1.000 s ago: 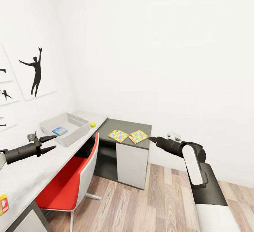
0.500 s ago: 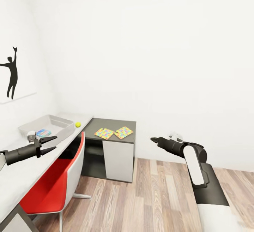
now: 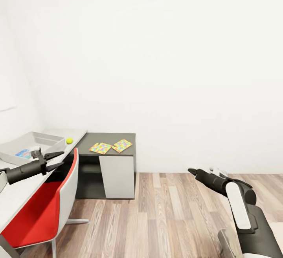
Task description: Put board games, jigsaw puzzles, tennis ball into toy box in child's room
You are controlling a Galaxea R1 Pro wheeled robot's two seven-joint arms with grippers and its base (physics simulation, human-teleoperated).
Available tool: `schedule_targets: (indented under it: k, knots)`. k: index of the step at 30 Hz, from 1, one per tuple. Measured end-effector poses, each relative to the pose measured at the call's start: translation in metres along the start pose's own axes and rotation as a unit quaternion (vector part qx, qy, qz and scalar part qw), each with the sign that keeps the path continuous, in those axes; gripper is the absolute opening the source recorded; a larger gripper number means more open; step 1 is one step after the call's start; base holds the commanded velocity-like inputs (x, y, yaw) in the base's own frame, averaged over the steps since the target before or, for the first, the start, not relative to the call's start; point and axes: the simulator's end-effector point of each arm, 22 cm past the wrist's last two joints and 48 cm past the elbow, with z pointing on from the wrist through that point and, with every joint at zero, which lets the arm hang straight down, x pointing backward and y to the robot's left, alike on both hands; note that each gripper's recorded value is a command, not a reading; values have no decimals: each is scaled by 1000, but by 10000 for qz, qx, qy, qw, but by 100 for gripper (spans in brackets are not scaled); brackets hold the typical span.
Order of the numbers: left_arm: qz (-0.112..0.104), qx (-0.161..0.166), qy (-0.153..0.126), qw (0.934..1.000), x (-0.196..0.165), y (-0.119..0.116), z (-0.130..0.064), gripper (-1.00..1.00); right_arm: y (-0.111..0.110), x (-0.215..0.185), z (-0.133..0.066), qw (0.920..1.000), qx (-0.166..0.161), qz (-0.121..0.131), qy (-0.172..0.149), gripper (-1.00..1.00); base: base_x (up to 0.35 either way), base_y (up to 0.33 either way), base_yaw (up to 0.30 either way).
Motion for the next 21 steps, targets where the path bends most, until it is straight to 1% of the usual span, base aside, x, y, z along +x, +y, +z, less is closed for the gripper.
schedule_targets:
  k: [3, 5, 8, 10, 12, 14, 16, 18, 21]
  knots:
    - [31, 197, -5, 9998, 1, -9, 0, 100, -16, 14, -2, 9999, 120, 79, 76, 100, -67, 0, -281]
    - [66, 272, -8, 9996, 1, -12, -1, 100, -28, 25, -2, 9996, 228, 126, 103, 100, -21, 0, -281]
    - [133, 315, -2, 9994, 2, -14, 0, 100, -45, 40, -4, 9991, 375, 193, 30, 100, -7, 0, -281]
    - [149, 278, 50, 9995, 8, -10, -1, 100, -52, 47, -6, 9988, 433, 210, 10, 100, -2, 0, -281]
    - [158, 207, 91, 9996, 18, -1, -4, 100, -52, 48, -9, 9989, 433, 199, -27, 100, -1, 0, -281]
    - [202, 213, 104, 9995, 25, 4, -6, 100, -49, 43, -12, 9990, 395, 167, -98, 100, 0, 0, -281]
    - [251, 321, 117, 9991, 30, 2, -8, 100, -46, 39, -15, 9991, 366, 143, -157, 100, 0, 0, -281]
    - [274, 500, 157, 9982, 41, 1, -10, 100, -43, 36, -17, 9991, 341, 124, -203, 100, 0, 0, -281]
    - [360, 607, 198, 9973, 56, 5, -15, 100, -42, 34, -18, 9991, 329, 109, -226, 100, 0, 0, -281]
